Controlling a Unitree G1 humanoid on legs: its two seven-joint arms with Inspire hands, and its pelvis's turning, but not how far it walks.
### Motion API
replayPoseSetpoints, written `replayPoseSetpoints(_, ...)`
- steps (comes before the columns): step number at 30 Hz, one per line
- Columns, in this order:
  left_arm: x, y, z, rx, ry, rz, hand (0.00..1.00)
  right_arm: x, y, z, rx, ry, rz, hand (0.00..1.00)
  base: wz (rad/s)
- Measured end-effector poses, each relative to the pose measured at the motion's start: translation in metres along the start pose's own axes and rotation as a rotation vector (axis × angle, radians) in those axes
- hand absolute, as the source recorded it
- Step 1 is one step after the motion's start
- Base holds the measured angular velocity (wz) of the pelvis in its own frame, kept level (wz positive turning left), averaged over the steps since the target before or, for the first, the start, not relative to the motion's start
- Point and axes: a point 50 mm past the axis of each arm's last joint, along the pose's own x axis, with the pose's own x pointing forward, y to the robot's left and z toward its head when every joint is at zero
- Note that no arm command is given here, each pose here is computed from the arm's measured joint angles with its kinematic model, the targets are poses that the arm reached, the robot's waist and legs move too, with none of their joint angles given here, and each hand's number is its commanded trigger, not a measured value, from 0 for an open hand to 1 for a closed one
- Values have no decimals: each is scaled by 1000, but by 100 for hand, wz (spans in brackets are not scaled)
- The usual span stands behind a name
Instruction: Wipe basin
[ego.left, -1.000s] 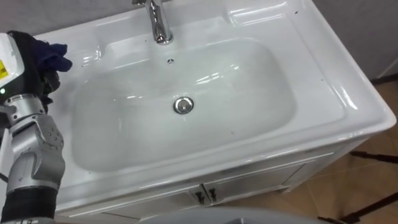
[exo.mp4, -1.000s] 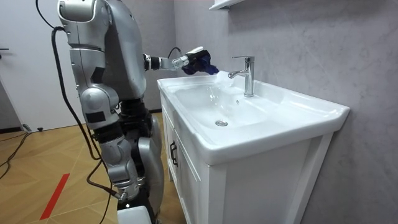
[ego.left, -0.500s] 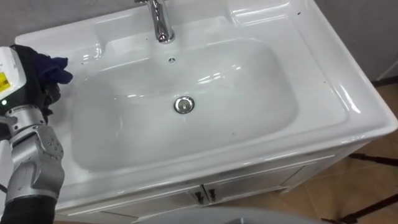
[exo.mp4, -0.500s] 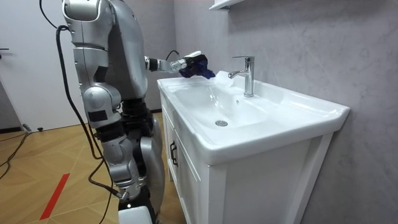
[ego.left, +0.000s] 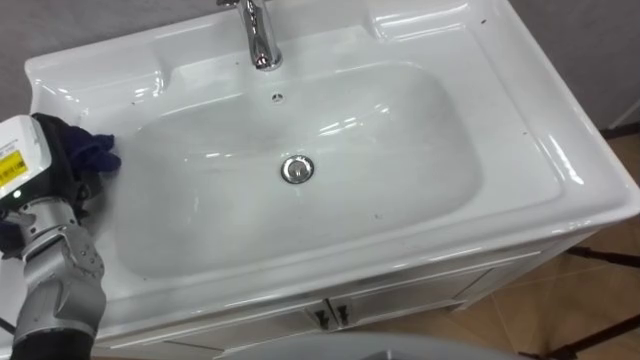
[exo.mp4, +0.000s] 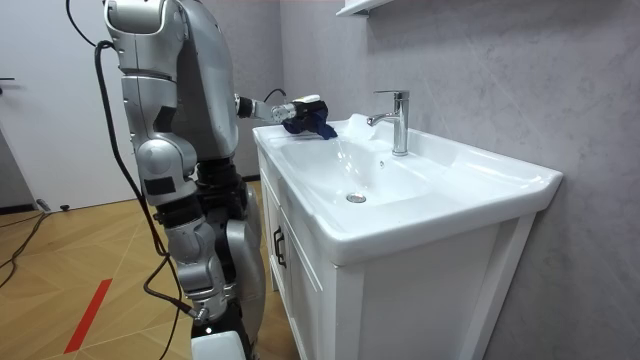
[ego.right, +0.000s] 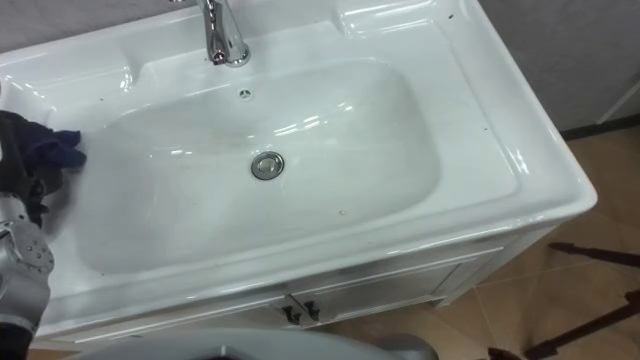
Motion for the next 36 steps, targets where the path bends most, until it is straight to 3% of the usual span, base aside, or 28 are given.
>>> replayPoseSetpoints(14,0,0,-1,4,10,1,0,0,0,2,-2,-8,-1,0,0)
replayPoseSetpoints(30,6,14,-22,7,111,61,1,-1,-3,-1,-70,-23,-14,0,0)
replayPoseSetpoints(31,6,14,-22,7,111,61,67,-1,-3,-2,-71,-20,-14,0,0)
replayPoseSetpoints(32,6,14,-22,7,111,61,100,-1,-3,-2,-71,-19,-14,0,0)
replayPoseSetpoints(36,6,14,-22,7,111,61,100,-1,-3,-1,-76,-21,-14,0,0)
